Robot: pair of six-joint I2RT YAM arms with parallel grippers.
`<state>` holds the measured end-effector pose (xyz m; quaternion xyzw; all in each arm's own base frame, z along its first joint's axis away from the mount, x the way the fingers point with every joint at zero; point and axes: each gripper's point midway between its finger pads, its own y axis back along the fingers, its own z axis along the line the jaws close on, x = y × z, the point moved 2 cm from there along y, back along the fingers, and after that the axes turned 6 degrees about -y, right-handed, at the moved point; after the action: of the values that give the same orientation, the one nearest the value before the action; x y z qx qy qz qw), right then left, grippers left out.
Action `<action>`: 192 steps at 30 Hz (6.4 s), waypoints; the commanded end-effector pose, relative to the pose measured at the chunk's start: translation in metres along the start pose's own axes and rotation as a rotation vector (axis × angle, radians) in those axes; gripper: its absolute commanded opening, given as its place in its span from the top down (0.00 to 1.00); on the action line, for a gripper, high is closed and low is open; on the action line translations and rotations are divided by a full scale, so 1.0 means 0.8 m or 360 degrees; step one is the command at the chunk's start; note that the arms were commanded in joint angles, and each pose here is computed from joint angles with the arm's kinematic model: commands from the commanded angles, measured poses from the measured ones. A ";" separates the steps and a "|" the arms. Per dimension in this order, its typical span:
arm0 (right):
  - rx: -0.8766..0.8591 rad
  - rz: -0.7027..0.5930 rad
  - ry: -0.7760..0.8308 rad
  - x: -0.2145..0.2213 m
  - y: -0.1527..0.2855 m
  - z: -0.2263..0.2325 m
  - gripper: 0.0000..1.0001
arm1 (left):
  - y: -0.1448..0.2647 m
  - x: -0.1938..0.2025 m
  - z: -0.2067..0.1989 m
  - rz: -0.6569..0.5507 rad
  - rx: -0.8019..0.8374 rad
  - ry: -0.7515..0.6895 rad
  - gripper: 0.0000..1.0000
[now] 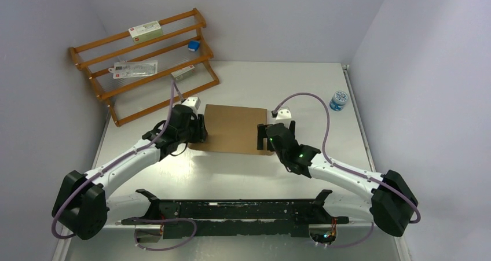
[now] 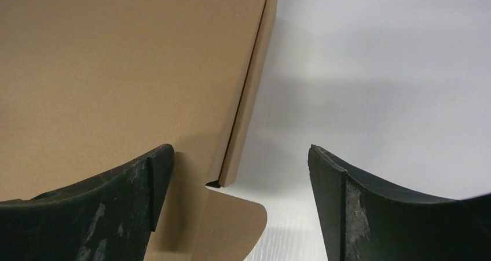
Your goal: Fold the paper box
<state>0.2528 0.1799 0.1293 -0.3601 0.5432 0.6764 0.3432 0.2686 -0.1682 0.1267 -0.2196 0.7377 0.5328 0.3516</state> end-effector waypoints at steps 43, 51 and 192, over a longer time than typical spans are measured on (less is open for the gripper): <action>-0.0618 -0.0120 0.0350 -0.026 0.026 0.055 0.17 | 0.105 -0.071 0.050 -0.0578 -0.0350 0.0196 0.17; -0.0740 -0.0170 0.0970 0.014 0.043 0.128 0.17 | 0.130 -0.084 0.060 -0.0551 -0.0417 0.0024 0.04; -0.0240 0.0188 0.0550 -0.164 0.002 -0.003 0.98 | 0.032 -0.175 0.034 -0.0074 0.0311 -0.0657 0.53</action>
<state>0.3141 0.1637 0.2354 -0.4568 0.5766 0.6561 0.1685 0.3493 -0.1368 0.2359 -0.1030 0.6898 0.4951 0.5182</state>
